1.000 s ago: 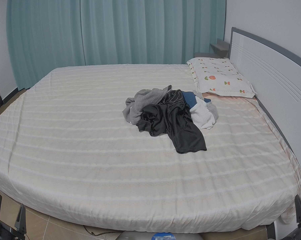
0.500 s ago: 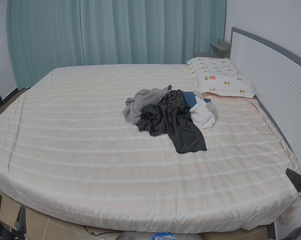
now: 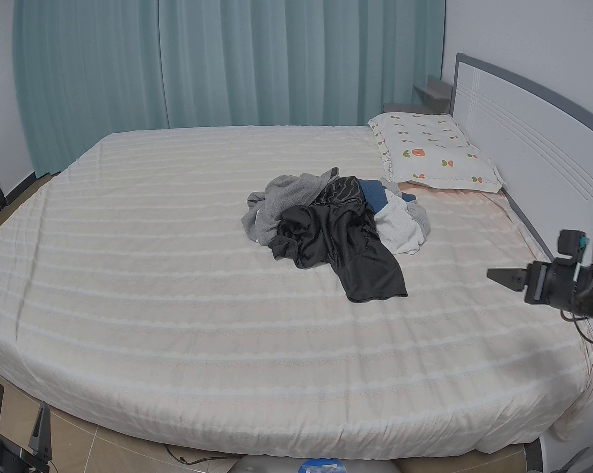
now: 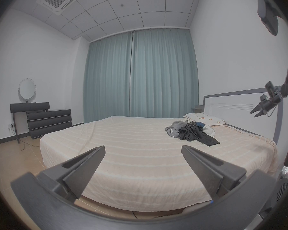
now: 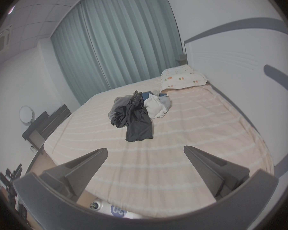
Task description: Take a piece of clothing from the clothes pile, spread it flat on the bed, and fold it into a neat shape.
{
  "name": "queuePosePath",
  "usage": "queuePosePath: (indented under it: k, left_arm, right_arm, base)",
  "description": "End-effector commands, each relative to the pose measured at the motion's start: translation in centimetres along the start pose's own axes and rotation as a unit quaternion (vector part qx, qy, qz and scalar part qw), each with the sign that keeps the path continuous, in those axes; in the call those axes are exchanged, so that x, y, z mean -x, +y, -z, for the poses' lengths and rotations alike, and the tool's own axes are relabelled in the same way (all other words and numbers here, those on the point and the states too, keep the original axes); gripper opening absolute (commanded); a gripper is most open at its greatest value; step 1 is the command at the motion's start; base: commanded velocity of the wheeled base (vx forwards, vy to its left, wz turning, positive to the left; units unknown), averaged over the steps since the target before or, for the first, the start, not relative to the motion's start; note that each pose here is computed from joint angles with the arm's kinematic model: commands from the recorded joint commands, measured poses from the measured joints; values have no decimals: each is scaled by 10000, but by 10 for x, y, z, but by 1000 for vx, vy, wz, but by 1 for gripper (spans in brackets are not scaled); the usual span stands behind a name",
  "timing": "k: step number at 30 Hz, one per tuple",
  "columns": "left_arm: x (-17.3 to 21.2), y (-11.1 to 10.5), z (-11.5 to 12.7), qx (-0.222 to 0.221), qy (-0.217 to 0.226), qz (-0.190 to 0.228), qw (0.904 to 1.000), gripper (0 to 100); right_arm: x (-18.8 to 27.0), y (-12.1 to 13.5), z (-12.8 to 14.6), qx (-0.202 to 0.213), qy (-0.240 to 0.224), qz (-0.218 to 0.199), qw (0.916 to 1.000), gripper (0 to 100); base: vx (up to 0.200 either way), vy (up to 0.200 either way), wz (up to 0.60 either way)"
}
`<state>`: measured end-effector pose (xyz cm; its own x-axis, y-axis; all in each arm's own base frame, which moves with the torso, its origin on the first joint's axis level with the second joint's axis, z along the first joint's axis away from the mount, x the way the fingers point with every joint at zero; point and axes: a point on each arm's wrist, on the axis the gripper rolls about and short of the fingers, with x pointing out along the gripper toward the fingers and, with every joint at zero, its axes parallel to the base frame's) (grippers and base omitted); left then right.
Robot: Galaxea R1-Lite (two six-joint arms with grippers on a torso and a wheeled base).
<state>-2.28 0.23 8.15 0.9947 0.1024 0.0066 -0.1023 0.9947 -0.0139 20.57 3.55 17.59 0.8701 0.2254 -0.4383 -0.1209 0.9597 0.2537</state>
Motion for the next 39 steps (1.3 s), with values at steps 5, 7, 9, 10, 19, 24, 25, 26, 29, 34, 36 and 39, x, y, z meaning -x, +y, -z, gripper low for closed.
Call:
queuePosePath:
  k: [5, 7, 9, 10, 19, 24, 25, 26, 29, 34, 36, 39]
  left_arm:
    - [0, 0, 5, 4, -5, -1, 10000, 100]
    - [0, 0, 5, 4, -5, -1, 10000, 100]
    - [0, 0, 5, 4, -5, -1, 10000, 100]
    - [0, 0, 5, 4, -5, -1, 10000, 100]
    - [0, 0, 5, 4, -5, -1, 10000, 100]
    - [0, 0, 5, 4, -5, -1, 10000, 100]
    - [0, 0, 5, 4, -5, -1, 10000, 100]
    - [0, 0, 5, 4, -5, -1, 10000, 100]
    - [0, 0, 5, 4, -5, -1, 10000, 100]
    - [0, 0, 5, 4, -5, -1, 10000, 100]
    - [0, 0, 5, 4, -5, -1, 10000, 100]
    - [0, 0, 5, 4, -5, -1, 10000, 100]
  right_arm:
    - [-264, 0, 37, -657, 985, 296, 9925, 100]
    - [-274, -2, 39, -684, 975, 301, 9924, 100]
    - [-291, -3, 45, -764, 961, 298, 9920, 100]
    - [-297, -3, 47, -786, 960, 301, 9918, 100]
    - [-333, -6, 46, -1285, 1027, 404, 9855, 100]
    - [-345, -5, 52, -1435, 1052, 407, 9832, 100]
    - [-348, -4, 52, -1438, 1034, 393, 9834, 100]
    - [-348, -3, 50, -1434, 1015, 378, 9837, 100]
    - [-349, -1, 46, -1445, 941, 339, 9844, 100]
    - [-351, 6, 44, -1421, 890, 250, 9855, 100]
    - [-353, 8, 44, -1413, 871, 235, 9858, 100]
    - [-355, 11, 45, -1398, 865, 195, 9862, 100]
  base:
    - [0, 0, 0]
    - [0, 0, 0]
    - [0, 0, 0]
    - [0, 0, 0]
    - [0, 0, 0]
    - [0, 0, 0]
    - [0, 0, 0]
    - [0, 0, 0]
    - [0, 0, 0]
    - [0, 0, 0]
    - [0, 0, 0]
    - [0, 0, 0]
